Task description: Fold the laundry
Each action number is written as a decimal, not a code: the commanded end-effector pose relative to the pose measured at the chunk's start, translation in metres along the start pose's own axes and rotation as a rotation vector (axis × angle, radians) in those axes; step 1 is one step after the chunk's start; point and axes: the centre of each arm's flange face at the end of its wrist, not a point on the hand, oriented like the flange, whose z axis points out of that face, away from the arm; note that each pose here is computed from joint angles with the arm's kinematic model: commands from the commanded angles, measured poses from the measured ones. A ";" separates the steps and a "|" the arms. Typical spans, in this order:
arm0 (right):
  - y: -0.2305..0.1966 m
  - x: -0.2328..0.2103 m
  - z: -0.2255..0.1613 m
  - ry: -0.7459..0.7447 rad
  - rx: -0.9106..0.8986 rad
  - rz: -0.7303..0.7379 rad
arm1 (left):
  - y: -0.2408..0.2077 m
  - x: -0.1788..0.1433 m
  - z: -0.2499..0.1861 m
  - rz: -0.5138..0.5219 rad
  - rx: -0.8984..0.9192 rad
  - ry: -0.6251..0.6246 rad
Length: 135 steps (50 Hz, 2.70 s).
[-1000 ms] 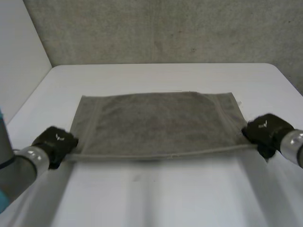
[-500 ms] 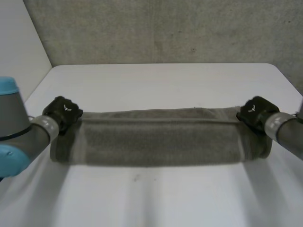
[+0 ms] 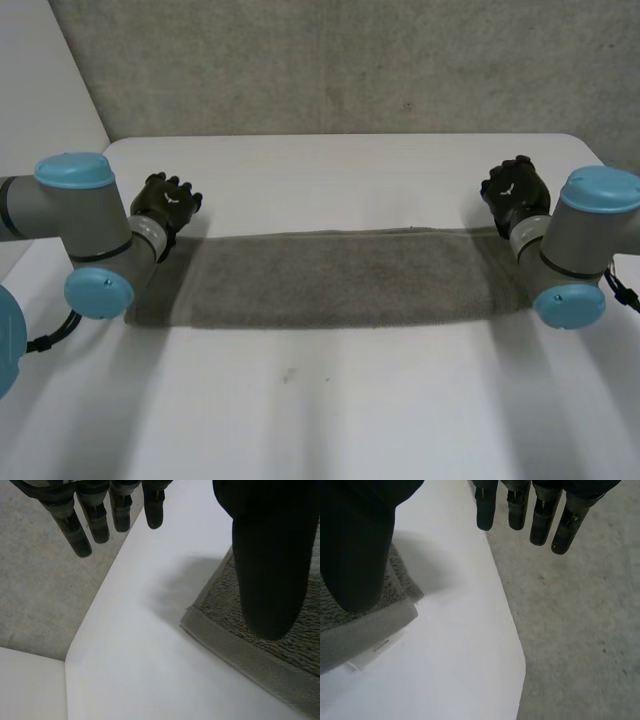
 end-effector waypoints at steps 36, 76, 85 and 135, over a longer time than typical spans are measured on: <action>0.074 0.030 -0.076 -0.223 -0.139 0.528 | -0.023 -0.006 -0.094 -0.219 0.080 -0.001; -0.192 -0.132 -0.155 -0.485 0.733 0.085 | -0.023 -0.009 -0.110 -0.226 0.074 -0.008; -0.183 -0.167 -0.172 -0.570 0.717 0.080 | -0.027 -0.005 -0.112 -0.266 0.085 0.005; -0.056 -0.039 -0.133 -0.338 0.024 0.265 | -0.064 0.078 -0.148 -0.401 0.098 0.188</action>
